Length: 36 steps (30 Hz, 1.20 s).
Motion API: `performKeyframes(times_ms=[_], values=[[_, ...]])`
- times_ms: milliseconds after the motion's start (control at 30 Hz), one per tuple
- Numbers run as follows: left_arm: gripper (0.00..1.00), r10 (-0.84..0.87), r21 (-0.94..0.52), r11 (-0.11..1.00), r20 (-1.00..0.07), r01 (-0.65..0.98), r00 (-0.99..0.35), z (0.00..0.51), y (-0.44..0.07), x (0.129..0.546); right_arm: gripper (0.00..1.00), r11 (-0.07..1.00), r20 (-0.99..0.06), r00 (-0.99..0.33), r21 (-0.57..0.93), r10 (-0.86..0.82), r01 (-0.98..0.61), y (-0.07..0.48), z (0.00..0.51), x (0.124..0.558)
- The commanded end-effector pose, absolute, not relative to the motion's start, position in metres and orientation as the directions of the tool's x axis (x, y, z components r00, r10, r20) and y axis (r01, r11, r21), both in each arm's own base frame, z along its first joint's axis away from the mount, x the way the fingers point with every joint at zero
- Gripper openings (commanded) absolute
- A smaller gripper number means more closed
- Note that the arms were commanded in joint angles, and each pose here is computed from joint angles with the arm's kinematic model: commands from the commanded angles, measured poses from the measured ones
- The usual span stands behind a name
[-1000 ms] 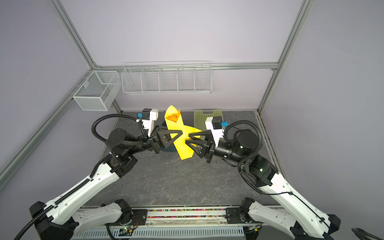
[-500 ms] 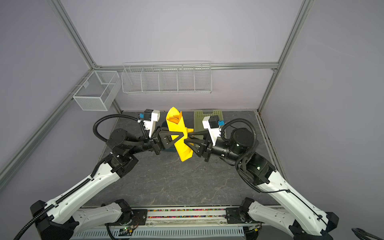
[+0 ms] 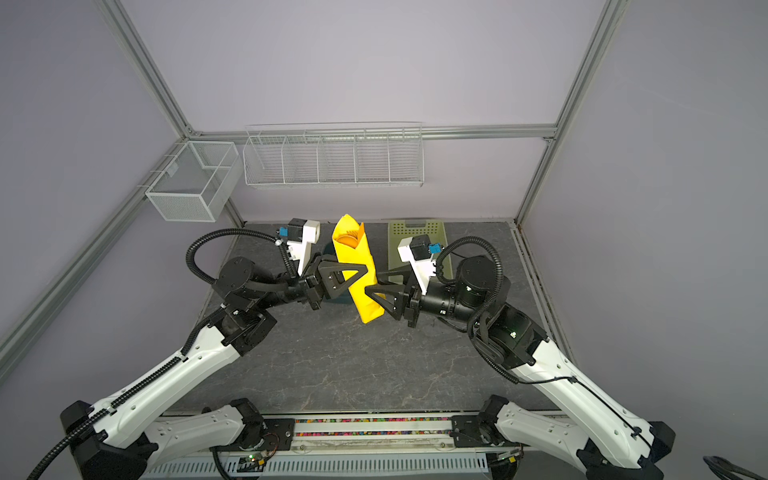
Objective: Place the utensils on the paper napkin and roll it up
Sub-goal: 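Press the flap against the bundle with the right gripper while the left holds it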
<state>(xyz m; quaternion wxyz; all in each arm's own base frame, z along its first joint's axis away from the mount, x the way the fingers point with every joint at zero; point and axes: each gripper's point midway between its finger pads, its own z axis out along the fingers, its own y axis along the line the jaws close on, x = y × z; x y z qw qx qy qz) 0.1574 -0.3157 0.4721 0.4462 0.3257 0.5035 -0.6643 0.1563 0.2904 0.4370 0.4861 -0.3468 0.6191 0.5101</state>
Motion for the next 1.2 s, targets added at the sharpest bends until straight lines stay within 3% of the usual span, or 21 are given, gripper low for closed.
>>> performKeyframes(times_ms=[0,767,1033,1167], values=[[0.08,-0.3,-0.326,-0.116,-0.889,0.938,-0.346,0.493,-0.309,0.148,0.44,0.199,-0.954,-0.297,0.298,0.036,-0.934,0.295,0.428,0.15],[0.08,-0.314,-0.315,-0.157,-0.883,0.936,-0.35,0.5,-0.309,0.143,0.38,0.078,-0.944,-0.331,0.331,0.018,-0.94,0.309,0.429,0.135],[0.09,-0.322,-0.313,-0.145,-0.882,0.939,-0.344,0.503,-0.306,0.142,0.24,0.08,-0.94,-0.34,0.34,0.017,-0.937,0.311,0.428,0.136],[0.15,-0.33,-0.308,-0.108,-0.886,0.945,-0.327,0.503,-0.302,0.144,0.14,0.096,-0.944,-0.33,0.331,0.027,-0.939,0.308,0.431,0.137]])
